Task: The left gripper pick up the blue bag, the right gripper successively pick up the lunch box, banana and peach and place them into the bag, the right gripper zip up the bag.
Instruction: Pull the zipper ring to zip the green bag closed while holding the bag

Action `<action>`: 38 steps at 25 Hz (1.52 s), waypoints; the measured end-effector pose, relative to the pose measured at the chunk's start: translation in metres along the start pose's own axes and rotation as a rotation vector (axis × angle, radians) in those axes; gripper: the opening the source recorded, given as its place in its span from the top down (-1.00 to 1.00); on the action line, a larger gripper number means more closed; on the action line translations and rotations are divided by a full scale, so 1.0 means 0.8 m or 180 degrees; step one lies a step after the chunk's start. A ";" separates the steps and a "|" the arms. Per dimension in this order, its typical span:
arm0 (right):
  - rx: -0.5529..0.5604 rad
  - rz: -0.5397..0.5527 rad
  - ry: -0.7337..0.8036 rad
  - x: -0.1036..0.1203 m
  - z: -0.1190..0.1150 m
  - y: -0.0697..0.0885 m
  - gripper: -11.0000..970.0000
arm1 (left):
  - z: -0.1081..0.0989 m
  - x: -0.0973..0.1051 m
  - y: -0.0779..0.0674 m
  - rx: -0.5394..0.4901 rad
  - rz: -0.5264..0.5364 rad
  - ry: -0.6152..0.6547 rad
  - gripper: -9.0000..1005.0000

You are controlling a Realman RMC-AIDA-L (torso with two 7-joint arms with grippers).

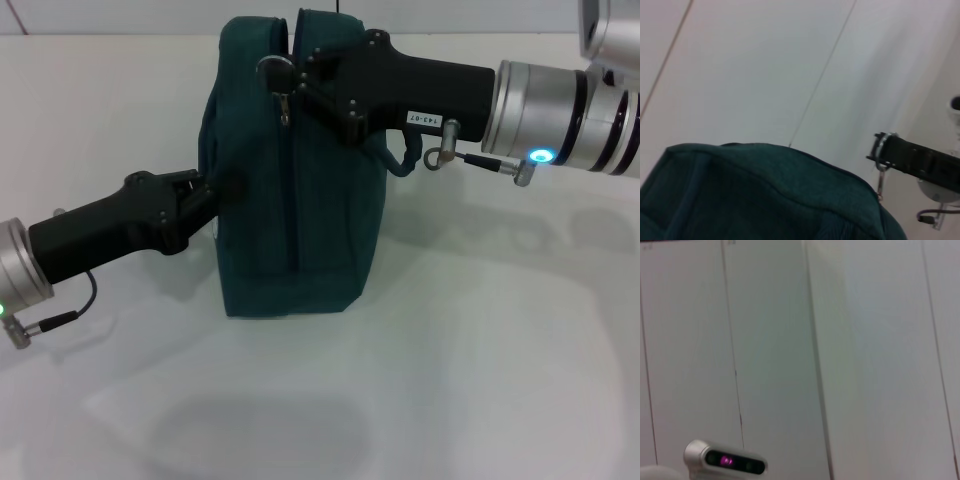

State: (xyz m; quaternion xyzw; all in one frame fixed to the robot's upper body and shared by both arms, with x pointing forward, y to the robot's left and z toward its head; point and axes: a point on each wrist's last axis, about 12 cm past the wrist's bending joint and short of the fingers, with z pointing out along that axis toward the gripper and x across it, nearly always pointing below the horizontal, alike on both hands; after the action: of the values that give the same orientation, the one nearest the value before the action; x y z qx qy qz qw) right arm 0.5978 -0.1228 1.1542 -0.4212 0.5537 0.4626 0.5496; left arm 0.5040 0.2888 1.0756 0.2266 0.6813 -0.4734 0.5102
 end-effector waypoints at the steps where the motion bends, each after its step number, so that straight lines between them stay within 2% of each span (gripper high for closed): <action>1: 0.0006 0.0057 -0.0001 0.000 0.000 0.000 0.84 | 0.002 0.000 -0.001 0.0037 0.0024 0.0013 0.87; 11: 0.0166 0.0468 0.0033 0.004 -0.006 -0.008 0.83 | 0.002 0.004 -0.010 0.0201 0.0143 -0.0006 0.87; 27: 0.0244 0.0511 -0.0021 -0.001 -0.004 -0.014 0.82 | -0.003 0.019 -0.019 0.0311 0.0147 0.0073 0.87; 38: 0.0586 0.0550 0.0011 0.008 -0.015 -0.029 0.81 | -0.017 0.024 -0.026 0.0332 0.0239 0.0019 0.88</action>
State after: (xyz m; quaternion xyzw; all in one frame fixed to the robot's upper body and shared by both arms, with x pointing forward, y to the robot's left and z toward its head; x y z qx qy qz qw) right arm 0.6177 -0.1396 1.1466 -0.3204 0.6290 0.4547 0.5430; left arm 0.4740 0.2879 1.0669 0.2798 0.6482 -0.4882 0.5130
